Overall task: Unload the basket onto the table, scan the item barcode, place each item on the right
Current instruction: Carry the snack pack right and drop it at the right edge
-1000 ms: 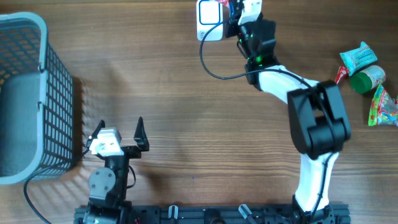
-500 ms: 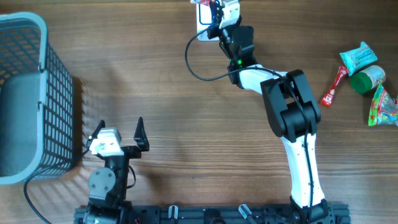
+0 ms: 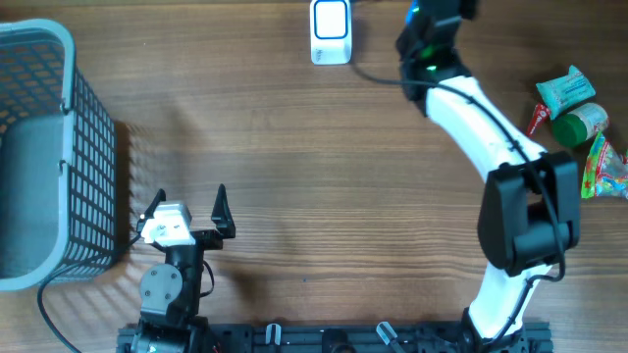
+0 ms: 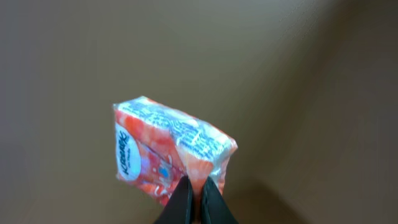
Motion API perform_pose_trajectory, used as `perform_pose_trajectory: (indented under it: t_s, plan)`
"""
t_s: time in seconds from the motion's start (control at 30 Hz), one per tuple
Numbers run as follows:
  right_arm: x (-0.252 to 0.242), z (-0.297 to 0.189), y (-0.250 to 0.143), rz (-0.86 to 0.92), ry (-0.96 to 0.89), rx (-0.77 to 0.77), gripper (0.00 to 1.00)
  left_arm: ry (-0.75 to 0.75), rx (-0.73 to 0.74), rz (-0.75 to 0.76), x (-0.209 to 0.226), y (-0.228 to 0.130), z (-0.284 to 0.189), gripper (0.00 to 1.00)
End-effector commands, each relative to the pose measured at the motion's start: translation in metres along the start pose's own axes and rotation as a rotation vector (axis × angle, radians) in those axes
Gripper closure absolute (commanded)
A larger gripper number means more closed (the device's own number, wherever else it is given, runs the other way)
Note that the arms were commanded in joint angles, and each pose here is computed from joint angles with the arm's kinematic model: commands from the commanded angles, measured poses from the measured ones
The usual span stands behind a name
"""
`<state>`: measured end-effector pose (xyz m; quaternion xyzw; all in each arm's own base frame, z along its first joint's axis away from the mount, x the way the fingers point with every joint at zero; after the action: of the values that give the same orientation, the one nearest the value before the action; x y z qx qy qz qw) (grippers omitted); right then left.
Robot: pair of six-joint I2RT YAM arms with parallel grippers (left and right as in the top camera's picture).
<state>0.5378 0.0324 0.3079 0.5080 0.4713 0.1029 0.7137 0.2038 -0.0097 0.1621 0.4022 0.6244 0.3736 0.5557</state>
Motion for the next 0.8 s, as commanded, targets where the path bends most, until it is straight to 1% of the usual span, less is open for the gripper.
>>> perform_pose_trajectory:
  t_s: [0.0, 0.07, 0.13, 0.23, 0.3, 0.4, 0.47, 0.5, 0.57, 0.6, 0.67, 0.73, 0.77]
  plan:
    - [-0.088, 0.024, -0.073, -0.16, -0.436, 0.407, 0.96, 0.014, -0.006, -0.014, 0.003, 0.0, 0.0, 0.0]
    - [-0.12, 0.036, -0.108, -0.155, -0.569, 0.521, 0.96, 0.014, -0.006, -0.014, 0.003, 0.0, 0.0, 0.0]
    - [-0.148, 0.046, -0.14, -0.152, -0.658, 0.597, 0.96, 0.014, -0.006, -0.014, 0.003, 0.0, 0.0, 0.0]
    - [-0.181, 0.054, -0.191, -0.145, -0.743, 0.682, 0.96, 0.014, -0.006, -0.014, 0.003, 0.0, 0.0, 0.0]
    - [-0.194, 0.055, -0.226, -0.146, -0.746, 0.735, 0.96, 0.014, -0.006, -0.014, 0.003, 0.0, 0.0, 0.0]
    - [-0.191, 0.058, -0.277, -0.138, -0.606, 0.817, 0.96, 0.014, -0.006, -0.014, 0.003, 0.0, 0.0, 0.0]
    - [-0.182, 0.057, -0.307, -0.096, -0.495, 0.864, 0.96, 0.014, -0.006, -0.014, 0.003, 0.0, 0.0, 0.0]
    - [-0.174, 0.053, -0.324, -0.038, -0.434, 0.894, 0.96, 0.014, -0.006, -0.014, 0.003, 0.0, 0.0, 0.0]
    - [-0.143, 0.033, -0.359, 0.117, -0.259, 1.004, 0.96, 0.014, -0.006, -0.014, 0.003, 0.0, 0.0, 0.0]
    - [-0.132, 0.027, -0.366, 0.169, -0.211, 1.037, 0.96, 0.014, -0.006, -0.014, 0.003, 0.0, 0.0, 0.0]
    - [-0.105, 0.012, -0.38, 0.332, -0.104, 1.103, 0.96, 0.014, -0.006, -0.014, 0.003, 0.0, 0.0, 0.0]
    - [-0.1, 0.012, -0.381, 0.364, -0.086, 1.103, 0.96, 0.014, -0.006, -0.014, 0.003, 0.0, 0.0, 0.0]
    - [-0.101, 0.014, -0.38, 0.356, -0.085, 1.093, 0.89, 0.014, -0.006, -0.014, 0.003, 0.0, 0.0, 0.0]
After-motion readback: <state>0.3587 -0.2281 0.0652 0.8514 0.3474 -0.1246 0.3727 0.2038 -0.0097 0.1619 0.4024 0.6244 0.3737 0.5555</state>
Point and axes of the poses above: each gripper's point midway between its finger pads, its own z axis out along the fingers, its own x axis along the line the jaws close on, y = z × x, the point moved 4 cm from there along -z, back along the fingers, and after that the axes turned 15 degrees about -z, right-handed, at the moved point
